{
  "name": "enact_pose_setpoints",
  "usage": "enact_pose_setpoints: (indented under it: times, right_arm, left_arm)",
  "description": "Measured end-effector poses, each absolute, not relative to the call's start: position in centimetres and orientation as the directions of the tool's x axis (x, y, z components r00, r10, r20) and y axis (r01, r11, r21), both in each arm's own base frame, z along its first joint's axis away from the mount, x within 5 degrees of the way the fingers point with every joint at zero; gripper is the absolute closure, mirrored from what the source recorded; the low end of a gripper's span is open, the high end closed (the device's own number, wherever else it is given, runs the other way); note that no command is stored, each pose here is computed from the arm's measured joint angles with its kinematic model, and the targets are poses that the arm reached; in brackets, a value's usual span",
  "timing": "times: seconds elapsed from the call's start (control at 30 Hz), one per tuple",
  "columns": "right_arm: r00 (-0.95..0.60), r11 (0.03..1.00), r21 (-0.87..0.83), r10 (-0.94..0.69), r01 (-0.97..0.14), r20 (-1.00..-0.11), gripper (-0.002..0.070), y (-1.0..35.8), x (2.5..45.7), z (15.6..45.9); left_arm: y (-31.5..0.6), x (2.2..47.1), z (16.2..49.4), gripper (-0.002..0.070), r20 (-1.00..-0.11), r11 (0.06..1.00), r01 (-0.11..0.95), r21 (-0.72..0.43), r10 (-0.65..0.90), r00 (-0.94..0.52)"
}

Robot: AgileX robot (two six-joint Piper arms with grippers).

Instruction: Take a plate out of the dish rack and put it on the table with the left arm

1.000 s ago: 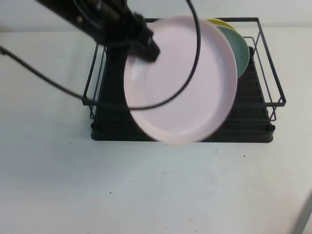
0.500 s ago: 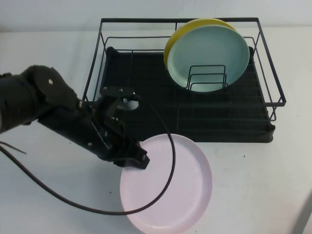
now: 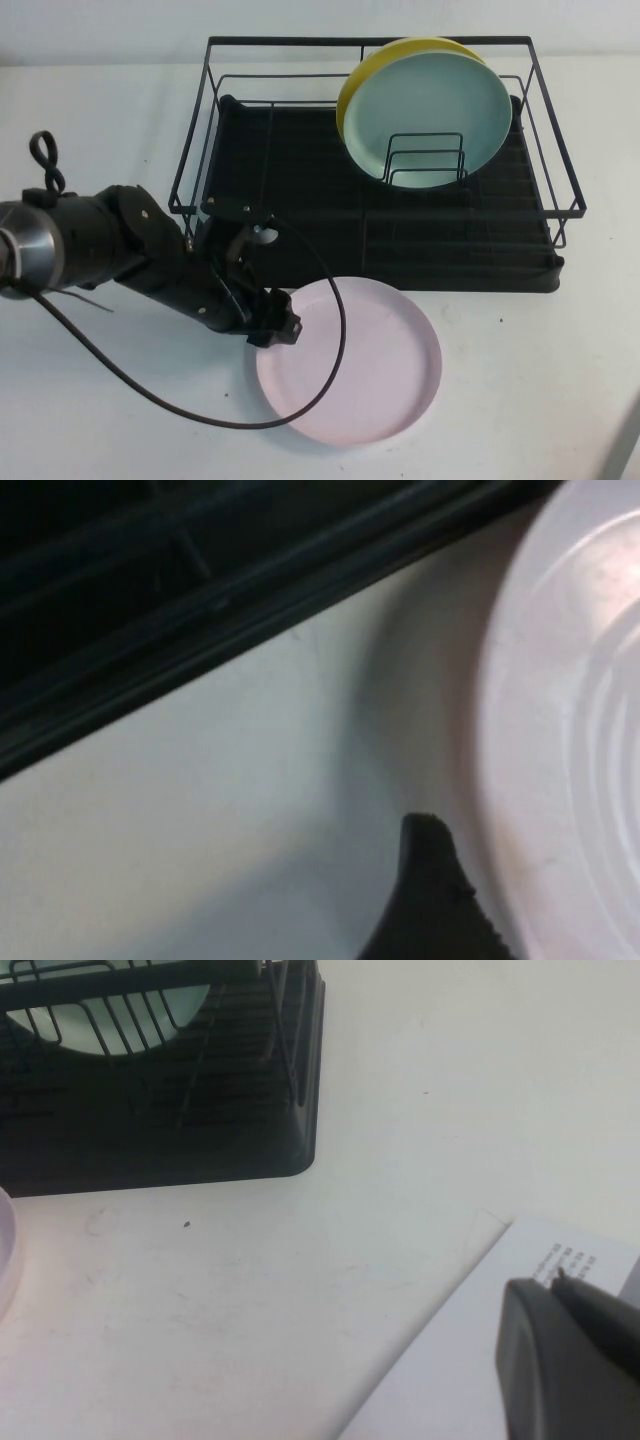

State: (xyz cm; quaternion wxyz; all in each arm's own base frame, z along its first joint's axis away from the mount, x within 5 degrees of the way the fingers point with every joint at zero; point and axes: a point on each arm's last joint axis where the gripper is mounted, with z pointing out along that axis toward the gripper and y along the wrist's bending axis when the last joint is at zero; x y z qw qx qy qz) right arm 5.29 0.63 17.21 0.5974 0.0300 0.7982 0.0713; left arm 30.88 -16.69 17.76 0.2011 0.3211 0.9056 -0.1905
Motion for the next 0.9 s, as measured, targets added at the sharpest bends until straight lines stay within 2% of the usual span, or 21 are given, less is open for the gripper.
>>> enact_pose_setpoints:
  times: [0.13, 0.23, 0.33, 0.47, 0.53, 0.67, 0.77, 0.9]
  right_arm:
    - [-0.284, 0.988, 0.150, 0.133, -0.037, -0.949, 0.0694, 0.6, 5.3, 17.2]
    - [-0.284, 0.988, 0.150, 0.133, -0.037, -0.949, 0.0694, 0.6, 5.3, 17.2]
    - [-0.284, 0.988, 0.150, 0.133, -0.037, -0.949, 0.0694, 0.6, 5.3, 17.2]
    - [-0.284, 0.988, 0.150, 0.133, -0.037, -0.949, 0.0694, 0.6, 5.3, 17.2]
    - [-0.284, 0.988, 0.150, 0.133, -0.037, -0.949, 0.0694, 0.6, 5.3, 17.2]
    - [-0.284, 0.988, 0.150, 0.133, -0.037, -0.949, 0.0694, 0.6, 5.3, 17.2]
    - [-0.284, 0.988, 0.150, 0.133, -0.037, -0.949, 0.0694, 0.6, 5.3, 17.2]
    - [-0.284, 0.988, 0.150, 0.133, -0.037, -0.949, 0.0694, 0.6, 5.3, 17.2]
  left_arm:
    - [-16.5, 31.0, 17.5, 0.0256, -0.478, 0.714, 0.678, -0.175, 0.540, -0.693]
    - [-16.1, 30.8, 18.3, 0.0271, -0.480, 0.722, 0.679, -0.130, 0.554, -0.681]
    - [-15.2, 30.3, 21.2, 0.0365, -0.516, 0.722, 0.691, -0.037, 0.579, -0.631]
    - [-13.6, 28.4, 26.4, 0.0580, -0.593, 0.735, 0.673, 0.081, 0.578, -0.560]
    - [-12.8, 26.8, 28.7, 0.0631, -0.638, 0.739, 0.663, 0.119, 0.569, -0.519]
    - [-10.7, 22.3, 32.0, 0.0667, -0.742, 0.766, 0.624, 0.156, 0.508, -0.438]
    - [-9.1, 19.0, 32.2, 0.0673, -0.807, 0.794, 0.585, 0.164, 0.449, -0.384]
    - [-7.5, 15.2, 31.5, 0.0674, -0.845, 0.805, 0.567, 0.173, 0.417, -0.334]
